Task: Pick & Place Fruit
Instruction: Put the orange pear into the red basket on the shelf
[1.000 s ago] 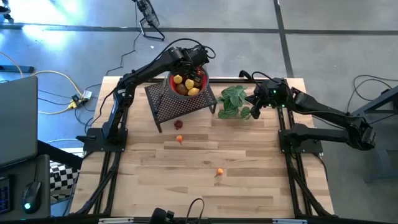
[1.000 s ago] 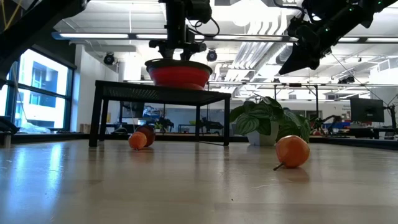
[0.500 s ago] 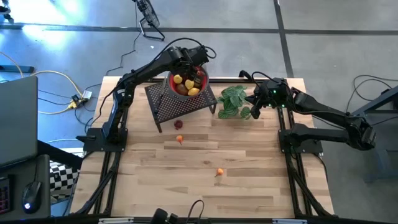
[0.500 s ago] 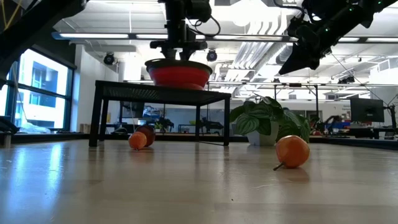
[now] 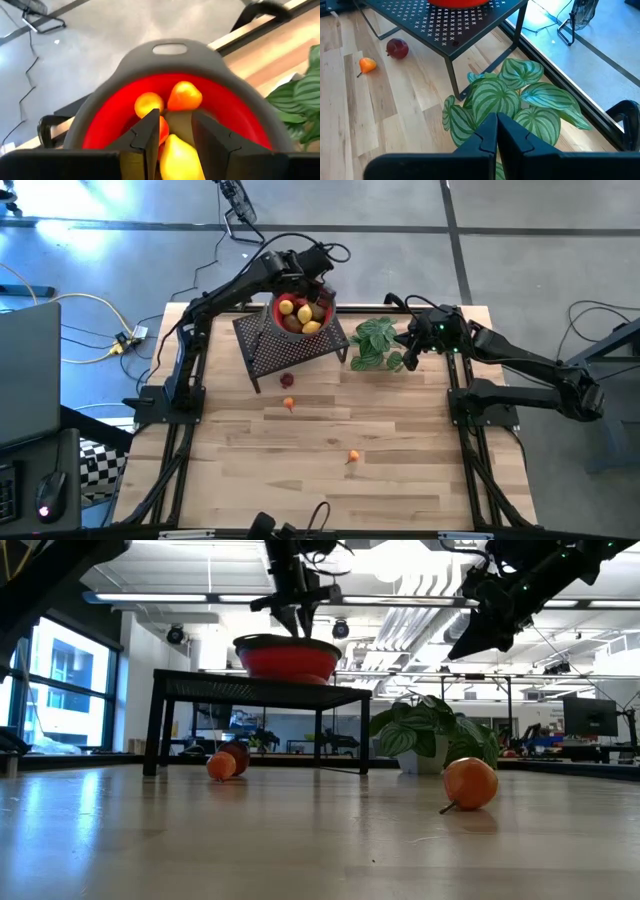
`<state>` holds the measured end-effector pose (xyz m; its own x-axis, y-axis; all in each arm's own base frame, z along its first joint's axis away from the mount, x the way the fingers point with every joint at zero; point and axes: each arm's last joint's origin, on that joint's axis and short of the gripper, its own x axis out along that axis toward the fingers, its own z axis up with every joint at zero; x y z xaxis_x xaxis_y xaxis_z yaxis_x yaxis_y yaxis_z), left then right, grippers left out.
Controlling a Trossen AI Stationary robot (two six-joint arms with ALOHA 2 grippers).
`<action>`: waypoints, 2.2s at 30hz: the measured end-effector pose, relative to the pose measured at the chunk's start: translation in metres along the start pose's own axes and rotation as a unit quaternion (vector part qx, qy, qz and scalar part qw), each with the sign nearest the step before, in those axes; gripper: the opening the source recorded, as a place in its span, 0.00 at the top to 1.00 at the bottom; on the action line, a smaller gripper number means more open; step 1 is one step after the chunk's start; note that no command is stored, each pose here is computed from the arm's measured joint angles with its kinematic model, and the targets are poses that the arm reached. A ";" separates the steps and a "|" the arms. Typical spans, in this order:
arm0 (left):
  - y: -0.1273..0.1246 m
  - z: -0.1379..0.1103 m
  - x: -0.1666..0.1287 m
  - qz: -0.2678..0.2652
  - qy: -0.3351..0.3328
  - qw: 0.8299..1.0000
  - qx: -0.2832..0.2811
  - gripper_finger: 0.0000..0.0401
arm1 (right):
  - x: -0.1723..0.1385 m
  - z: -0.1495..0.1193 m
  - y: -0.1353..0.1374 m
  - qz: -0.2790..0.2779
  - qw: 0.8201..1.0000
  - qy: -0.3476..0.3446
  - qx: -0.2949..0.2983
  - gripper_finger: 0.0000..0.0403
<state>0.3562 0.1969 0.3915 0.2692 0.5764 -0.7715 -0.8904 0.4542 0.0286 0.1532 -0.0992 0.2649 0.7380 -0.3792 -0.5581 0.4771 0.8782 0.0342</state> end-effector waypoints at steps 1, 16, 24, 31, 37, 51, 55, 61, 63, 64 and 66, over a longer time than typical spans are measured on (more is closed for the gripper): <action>0.001 0.001 -0.003 -0.005 -0.007 1.000 0.000 0.73 | 0.000 0.000 0.000 0.000 1.000 0.000 0.000 0.99; -0.010 -0.007 -0.036 -0.117 0.013 0.993 0.017 0.73 | 0.019 -0.004 -0.002 0.001 0.999 0.041 0.004 0.99; -0.039 -0.039 -0.055 -0.153 0.080 0.983 0.059 0.73 | 0.024 -0.006 -0.002 0.011 0.999 0.053 0.006 0.99; -0.066 -0.065 -0.076 -0.172 0.100 0.976 0.092 0.73 | 0.023 -0.006 -0.001 0.011 0.999 0.051 0.005 0.99; -0.086 -0.086 -0.094 -0.193 0.097 0.967 0.132 0.73 | 0.023 -0.006 0.000 0.038 0.998 0.051 0.020 0.99; -0.126 -0.136 -0.123 -0.240 0.095 0.939 0.225 0.73 | 0.022 -0.005 0.007 0.146 0.987 0.053 0.051 0.99; -0.134 -0.155 -0.122 -0.228 0.124 0.942 0.212 0.73 | 0.022 -0.006 0.012 0.158 0.985 0.055 0.043 0.99; -0.141 -0.181 -0.115 -0.188 0.171 0.954 0.158 0.73 | 0.022 -0.006 0.022 0.157 0.986 0.057 0.025 0.99; -0.143 -0.190 -0.109 -0.168 0.179 0.959 0.142 0.73 | 0.023 -0.005 0.025 0.154 0.987 0.053 0.019 0.99; -0.144 -0.195 -0.106 -0.155 0.183 0.962 0.133 0.73 | 0.023 -0.005 0.026 0.153 0.987 0.052 0.017 0.99; -0.145 -0.205 -0.098 -0.128 0.195 0.966 0.111 0.73 | 0.023 -0.004 0.027 0.154 0.987 0.049 0.013 0.99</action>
<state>0.3834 -0.0646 0.3327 0.2737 0.1463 -0.9506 -0.7009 0.7072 -0.0930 0.1811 -0.0825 0.2498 0.8013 -0.0647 -0.5948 0.2507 0.9389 0.2356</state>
